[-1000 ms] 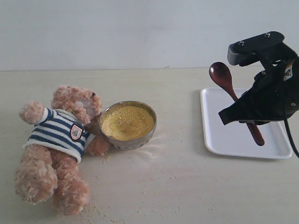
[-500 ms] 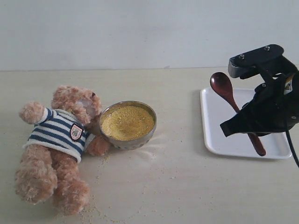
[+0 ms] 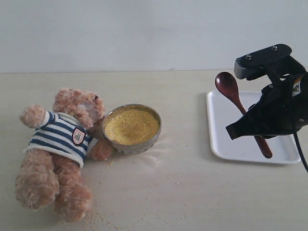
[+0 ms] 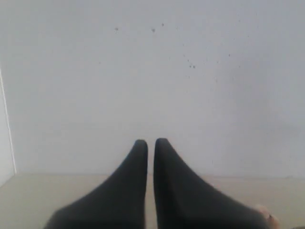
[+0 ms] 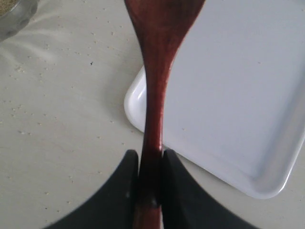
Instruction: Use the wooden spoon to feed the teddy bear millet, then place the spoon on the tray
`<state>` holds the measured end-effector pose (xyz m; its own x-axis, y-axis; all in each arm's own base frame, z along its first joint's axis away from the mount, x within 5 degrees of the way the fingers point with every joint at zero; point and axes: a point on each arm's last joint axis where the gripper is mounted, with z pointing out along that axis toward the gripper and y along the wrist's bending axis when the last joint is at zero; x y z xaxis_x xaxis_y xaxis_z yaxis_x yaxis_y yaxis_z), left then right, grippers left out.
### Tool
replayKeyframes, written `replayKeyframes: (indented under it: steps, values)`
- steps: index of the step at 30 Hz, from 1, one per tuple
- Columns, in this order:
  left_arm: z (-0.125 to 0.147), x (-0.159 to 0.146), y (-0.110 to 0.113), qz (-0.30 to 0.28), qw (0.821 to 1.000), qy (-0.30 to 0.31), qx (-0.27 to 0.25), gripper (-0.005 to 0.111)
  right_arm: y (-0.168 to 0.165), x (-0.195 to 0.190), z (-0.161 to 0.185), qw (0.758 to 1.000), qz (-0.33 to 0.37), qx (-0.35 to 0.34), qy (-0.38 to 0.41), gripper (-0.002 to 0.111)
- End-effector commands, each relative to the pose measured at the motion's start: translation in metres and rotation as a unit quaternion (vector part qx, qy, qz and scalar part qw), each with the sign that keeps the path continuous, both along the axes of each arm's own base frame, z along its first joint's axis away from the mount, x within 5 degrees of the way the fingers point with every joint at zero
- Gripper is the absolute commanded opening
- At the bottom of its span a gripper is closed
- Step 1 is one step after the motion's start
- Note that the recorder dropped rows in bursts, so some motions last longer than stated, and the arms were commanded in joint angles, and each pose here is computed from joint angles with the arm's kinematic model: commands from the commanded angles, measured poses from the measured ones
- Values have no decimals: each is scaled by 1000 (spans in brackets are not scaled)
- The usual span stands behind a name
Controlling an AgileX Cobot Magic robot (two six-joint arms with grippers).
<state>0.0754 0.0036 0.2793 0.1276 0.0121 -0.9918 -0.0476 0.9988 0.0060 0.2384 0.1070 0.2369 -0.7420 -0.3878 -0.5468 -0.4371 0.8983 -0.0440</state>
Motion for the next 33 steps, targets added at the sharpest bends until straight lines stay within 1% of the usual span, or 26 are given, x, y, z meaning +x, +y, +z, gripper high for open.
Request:
replayKeyframes:
  steps: [1,3,5,10,15,20,27,31,33]
  values:
    - [-1,-27,-2,-8,999,-32,-3,5,-1,0,2,1000,4,-1,-10,0]
    - [-6,-36,-3,-7,1000,-22,15,5,-1,0,2,1000,4,-1,-10,0]
    - [-13,-35,-2,4,999,18,50,5,-1,0,2,1000,4,0,-12,0]
    - [-31,-32,0,13,993,89,71,5,0,0,3,1000,0,6,-9,0]
    - [-53,-29,5,32,981,149,123,5,0,0,3,1000,0,7,-8,0]
    - [-60,-27,5,30,981,147,122,5,0,-1,2,1000,0,6,-6,0]
    - [-58,-27,4,29,983,137,118,5,0,-1,2,1000,0,6,-6,0]
    - [-58,-26,2,19,986,136,89,5,0,-1,2,1000,0,6,-6,0]
    - [-56,-26,1,9,991,121,63,5,0,-1,2,1000,0,6,-6,0]
